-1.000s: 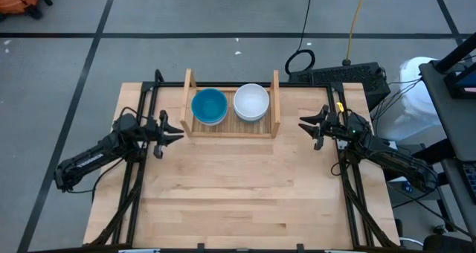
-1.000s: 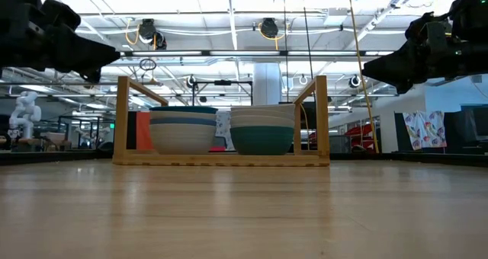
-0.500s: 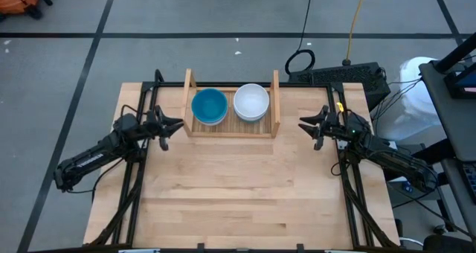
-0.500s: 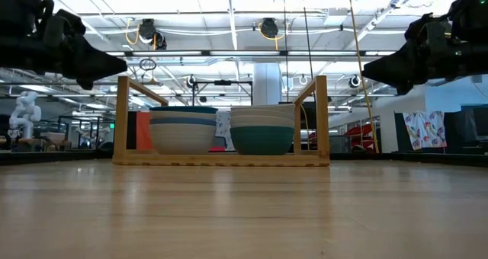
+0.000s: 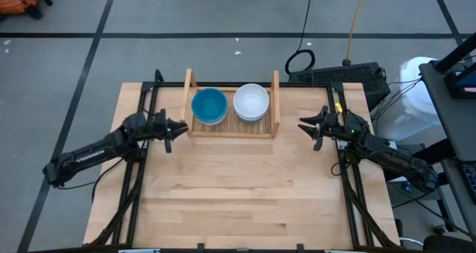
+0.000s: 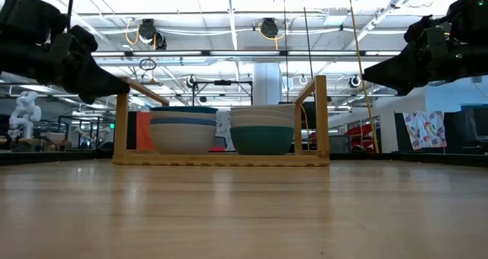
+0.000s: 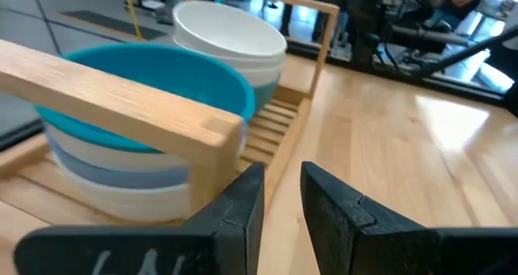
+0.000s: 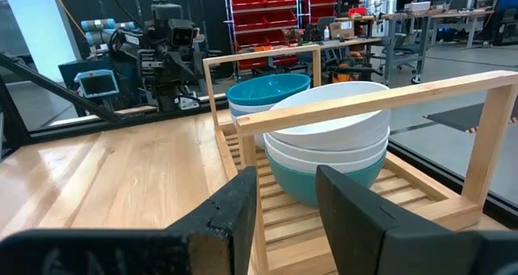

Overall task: Place and stack bowls onto a shelf
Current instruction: Return to Home Position

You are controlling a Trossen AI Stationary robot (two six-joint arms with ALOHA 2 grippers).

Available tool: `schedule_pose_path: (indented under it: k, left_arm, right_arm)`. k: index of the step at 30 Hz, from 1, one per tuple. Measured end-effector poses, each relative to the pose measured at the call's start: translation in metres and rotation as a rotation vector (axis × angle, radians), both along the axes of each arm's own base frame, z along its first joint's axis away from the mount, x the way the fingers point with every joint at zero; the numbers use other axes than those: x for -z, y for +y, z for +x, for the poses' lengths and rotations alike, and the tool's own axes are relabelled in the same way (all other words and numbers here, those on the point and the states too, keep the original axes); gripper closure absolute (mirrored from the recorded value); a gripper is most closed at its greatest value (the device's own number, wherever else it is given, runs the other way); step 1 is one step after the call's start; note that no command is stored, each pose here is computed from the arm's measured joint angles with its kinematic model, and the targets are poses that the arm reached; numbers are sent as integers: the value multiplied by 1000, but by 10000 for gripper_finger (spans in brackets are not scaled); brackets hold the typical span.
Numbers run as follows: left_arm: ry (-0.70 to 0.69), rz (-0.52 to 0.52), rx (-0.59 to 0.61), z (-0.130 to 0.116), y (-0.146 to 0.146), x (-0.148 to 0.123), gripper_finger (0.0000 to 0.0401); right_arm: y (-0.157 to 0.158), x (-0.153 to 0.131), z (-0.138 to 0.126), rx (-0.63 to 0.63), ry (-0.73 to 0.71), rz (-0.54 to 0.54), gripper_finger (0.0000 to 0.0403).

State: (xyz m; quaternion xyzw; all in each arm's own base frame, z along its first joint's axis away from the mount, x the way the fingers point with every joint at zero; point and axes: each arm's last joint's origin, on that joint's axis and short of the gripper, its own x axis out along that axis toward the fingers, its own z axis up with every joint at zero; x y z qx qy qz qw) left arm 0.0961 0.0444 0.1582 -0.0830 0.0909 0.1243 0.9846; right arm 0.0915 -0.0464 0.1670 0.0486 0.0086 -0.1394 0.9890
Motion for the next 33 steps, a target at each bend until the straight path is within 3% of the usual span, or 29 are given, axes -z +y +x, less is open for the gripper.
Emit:
schedule_pose_path:
  k: [19, 33]
  left_arm:
    - [2, -111, 91, 5, -10, 2, 313]
    - [9, -74, 94, 5, -10, 2, 313]
  right_arm:
    - [0, 0, 0, 0, -2, 6, 280]
    - [0, 0, 0, 0, -5, 5, 280]
